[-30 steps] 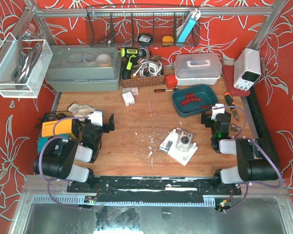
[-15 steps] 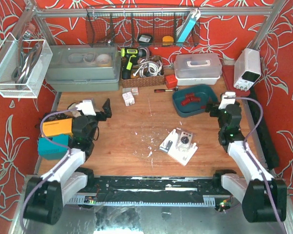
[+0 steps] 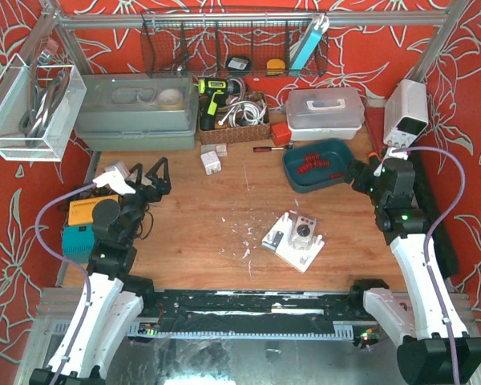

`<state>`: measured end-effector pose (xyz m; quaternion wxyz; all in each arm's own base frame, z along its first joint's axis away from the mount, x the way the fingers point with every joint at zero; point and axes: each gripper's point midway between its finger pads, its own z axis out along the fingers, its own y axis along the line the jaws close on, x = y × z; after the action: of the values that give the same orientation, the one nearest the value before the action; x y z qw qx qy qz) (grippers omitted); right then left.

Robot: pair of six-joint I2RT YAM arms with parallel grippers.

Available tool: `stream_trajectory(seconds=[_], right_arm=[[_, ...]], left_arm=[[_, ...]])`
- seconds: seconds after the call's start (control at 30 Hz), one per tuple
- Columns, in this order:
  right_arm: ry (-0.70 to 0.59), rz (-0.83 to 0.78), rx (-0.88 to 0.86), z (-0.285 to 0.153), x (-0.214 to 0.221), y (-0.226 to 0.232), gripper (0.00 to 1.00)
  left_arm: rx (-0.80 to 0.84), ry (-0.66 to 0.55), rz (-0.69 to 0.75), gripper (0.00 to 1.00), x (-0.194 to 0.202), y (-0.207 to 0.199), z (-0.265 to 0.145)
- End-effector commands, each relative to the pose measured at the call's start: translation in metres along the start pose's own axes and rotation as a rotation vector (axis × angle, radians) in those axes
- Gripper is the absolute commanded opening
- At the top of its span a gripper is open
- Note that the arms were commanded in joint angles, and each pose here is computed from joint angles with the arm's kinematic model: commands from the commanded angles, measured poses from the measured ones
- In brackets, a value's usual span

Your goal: Install the large spring

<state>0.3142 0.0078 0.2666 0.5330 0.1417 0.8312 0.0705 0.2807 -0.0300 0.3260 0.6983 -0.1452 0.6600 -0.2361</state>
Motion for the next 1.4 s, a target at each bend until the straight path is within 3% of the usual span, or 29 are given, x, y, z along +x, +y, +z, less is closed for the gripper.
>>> stream_trajectory(seconds=[0.0, 0.27, 0.5, 0.7, 0.83, 0.93, 1.23, 1.37], right_arm=[[0.183, 0.079, -0.018, -0.008, 0.041, 0.000, 0.99], [0.351, 0.122, -0.177, 0.006, 0.077, 0.030, 0.93], [0.400, 0.134, -0.142, 0.015, 0.096, 0.029, 0.87], [0.359, 0.109, -0.081, 0.020, 0.091, 0.033, 0.84], [0.352, 0.095, 0.000, 0.030, 0.090, 0.032, 0.82], [0.340, 0.093, 0.093, 0.038, 0.084, 0.029, 0.74], [0.353, 0.117, 0.161, 0.087, 0.075, 0.043, 0.52], [0.381, 0.122, 0.188, 0.112, 0.076, 0.052, 0.47]], left_arm=[[0.096, 0.165, -0.121, 1.00, 0.042, -0.009, -0.006], [0.172, 0.451, -0.187, 1.00, 0.121, -0.010, 0.004], [0.206, 0.486, -0.048, 1.00, 0.149, -0.039, 0.001], [0.239, 0.534, 0.098, 1.00, 0.174, -0.071, -0.001], [0.259, 0.536, 0.207, 1.00, 0.194, -0.090, -0.006], [0.255, 0.523, 0.276, 1.00, 0.203, -0.097, -0.006], [0.197, 0.431, 0.346, 1.00, 0.206, -0.069, -0.008], [0.148, 0.390, 0.360, 1.00, 0.206, -0.053, -0.009]])
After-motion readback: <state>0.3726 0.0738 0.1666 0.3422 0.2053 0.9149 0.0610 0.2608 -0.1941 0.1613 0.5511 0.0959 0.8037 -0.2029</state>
